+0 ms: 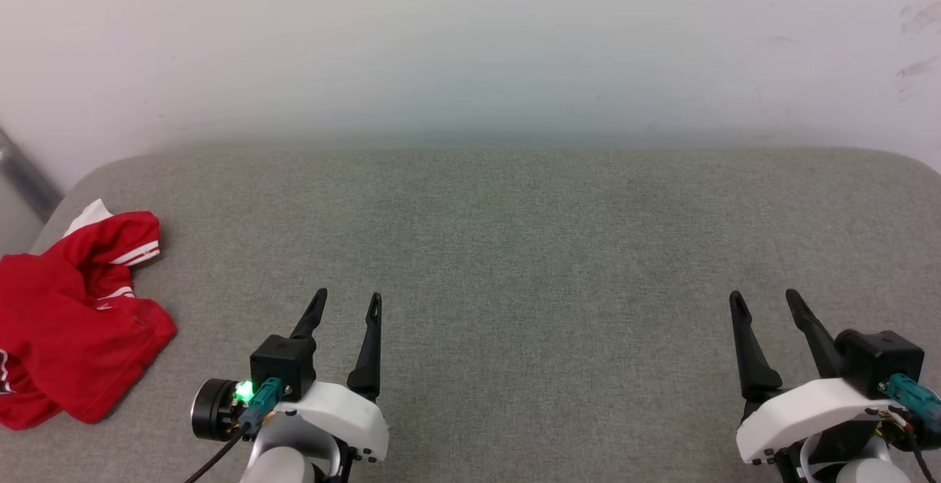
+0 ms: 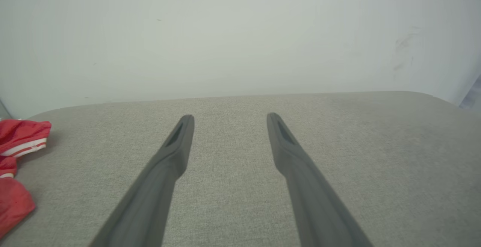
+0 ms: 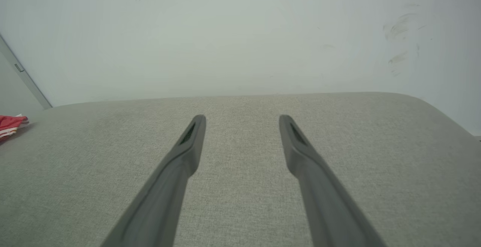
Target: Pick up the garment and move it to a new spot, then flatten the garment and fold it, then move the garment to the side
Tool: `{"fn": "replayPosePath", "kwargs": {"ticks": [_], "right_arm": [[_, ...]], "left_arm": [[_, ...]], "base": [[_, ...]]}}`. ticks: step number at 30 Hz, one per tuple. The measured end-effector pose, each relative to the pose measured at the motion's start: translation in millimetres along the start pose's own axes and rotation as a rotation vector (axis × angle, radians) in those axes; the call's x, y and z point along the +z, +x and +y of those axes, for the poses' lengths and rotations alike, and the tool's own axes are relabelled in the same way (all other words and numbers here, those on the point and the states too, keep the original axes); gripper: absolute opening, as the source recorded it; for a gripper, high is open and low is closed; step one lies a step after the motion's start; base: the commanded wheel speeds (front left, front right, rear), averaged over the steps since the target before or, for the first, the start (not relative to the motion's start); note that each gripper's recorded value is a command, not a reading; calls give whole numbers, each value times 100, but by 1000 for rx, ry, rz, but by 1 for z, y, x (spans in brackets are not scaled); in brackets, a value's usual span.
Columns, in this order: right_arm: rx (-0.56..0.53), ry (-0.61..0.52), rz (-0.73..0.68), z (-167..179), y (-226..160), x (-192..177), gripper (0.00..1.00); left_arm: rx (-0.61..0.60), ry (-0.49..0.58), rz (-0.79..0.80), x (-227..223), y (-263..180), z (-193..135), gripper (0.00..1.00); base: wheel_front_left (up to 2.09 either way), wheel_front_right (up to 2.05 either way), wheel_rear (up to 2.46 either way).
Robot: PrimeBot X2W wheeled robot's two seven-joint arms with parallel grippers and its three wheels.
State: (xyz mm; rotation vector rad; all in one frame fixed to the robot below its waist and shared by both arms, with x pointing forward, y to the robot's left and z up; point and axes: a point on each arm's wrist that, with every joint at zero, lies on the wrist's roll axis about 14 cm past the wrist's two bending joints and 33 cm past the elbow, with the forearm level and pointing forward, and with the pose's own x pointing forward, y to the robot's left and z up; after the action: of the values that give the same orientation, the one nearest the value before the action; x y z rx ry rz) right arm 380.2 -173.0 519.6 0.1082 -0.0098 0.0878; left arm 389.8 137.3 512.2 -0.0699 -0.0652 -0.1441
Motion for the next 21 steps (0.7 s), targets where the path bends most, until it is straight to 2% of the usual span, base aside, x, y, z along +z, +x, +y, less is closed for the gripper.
{"fn": "replayPosePath", "kwargs": {"ticks": [7,21], "right_arm": [[1,-31,1,0,1,-1,100],[6,-22,12,2,2,-6,100]], "left_arm": [[-3,35,-3,0,1,-1,100],[24,15,15,-7,0,5,100]], "base": [[0,0,0],[0,0,0]]}}
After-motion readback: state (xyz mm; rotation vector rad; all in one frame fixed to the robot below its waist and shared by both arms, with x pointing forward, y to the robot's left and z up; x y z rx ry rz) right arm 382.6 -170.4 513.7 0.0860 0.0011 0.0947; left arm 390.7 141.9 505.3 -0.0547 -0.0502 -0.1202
